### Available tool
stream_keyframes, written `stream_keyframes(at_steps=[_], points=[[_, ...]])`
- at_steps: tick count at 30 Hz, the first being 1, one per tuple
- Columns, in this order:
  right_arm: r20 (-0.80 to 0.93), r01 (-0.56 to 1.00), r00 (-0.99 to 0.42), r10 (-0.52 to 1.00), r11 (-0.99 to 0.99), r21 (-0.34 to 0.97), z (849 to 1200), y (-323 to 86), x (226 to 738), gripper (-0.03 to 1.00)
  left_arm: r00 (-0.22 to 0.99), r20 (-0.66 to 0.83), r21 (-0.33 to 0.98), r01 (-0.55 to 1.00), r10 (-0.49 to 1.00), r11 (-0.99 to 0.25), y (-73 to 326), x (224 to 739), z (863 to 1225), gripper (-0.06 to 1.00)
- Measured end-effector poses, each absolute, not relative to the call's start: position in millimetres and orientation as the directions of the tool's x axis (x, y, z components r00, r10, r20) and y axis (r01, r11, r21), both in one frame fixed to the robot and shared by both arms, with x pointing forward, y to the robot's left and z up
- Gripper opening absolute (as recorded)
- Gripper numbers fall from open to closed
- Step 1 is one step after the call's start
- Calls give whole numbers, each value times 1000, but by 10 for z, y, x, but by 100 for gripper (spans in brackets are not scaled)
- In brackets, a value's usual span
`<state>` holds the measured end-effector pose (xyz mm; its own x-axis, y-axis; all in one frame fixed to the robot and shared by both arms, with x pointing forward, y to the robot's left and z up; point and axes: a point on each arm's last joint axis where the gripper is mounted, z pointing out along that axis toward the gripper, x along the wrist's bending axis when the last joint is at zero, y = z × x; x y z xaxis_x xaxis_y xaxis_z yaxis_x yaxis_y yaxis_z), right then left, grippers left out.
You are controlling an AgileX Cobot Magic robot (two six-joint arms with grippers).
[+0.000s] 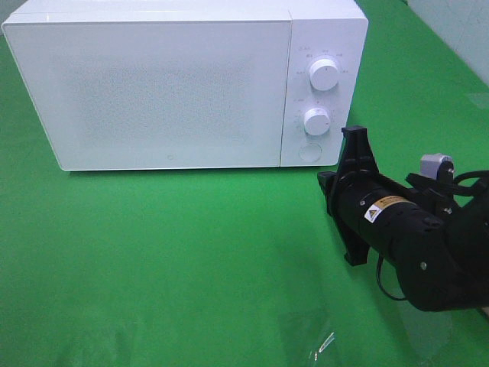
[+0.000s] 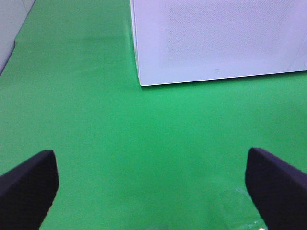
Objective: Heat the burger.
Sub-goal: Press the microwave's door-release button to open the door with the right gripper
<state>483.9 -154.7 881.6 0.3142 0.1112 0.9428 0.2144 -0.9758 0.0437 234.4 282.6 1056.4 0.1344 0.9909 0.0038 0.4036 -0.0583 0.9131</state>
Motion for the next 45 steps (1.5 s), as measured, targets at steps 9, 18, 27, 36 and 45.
stream_keyframes(at_steps=[9, 18, 27, 36, 45], points=[[951, 196, 293, 98, -980, 40, 8777, -1573, 5115, 2, 134, 4, 913, 404, 991, -58, 2826, 2344, 10564, 98], [944, 215, 315, 96, -976, 28, 8633, -1443, 5294, 2, 134, 4, 913, 404, 991, -58, 2826, 2344, 10564, 98], [933, 181, 353, 75, -983, 10, 8552, -1480, 5567, 2, 134, 4, 913, 404, 991, -58, 2826, 2344, 10564, 98], [939, 180, 339, 64, -984, 2, 8527, -1420, 5729, 2, 134, 4, 913, 404, 991, -58, 2826, 2344, 10564, 98], [937, 135, 346, 39, -991, -9, 8461, -1433, 5774, 2, 134, 4, 913, 404, 991, -58, 2826, 2344, 10564, 98]])
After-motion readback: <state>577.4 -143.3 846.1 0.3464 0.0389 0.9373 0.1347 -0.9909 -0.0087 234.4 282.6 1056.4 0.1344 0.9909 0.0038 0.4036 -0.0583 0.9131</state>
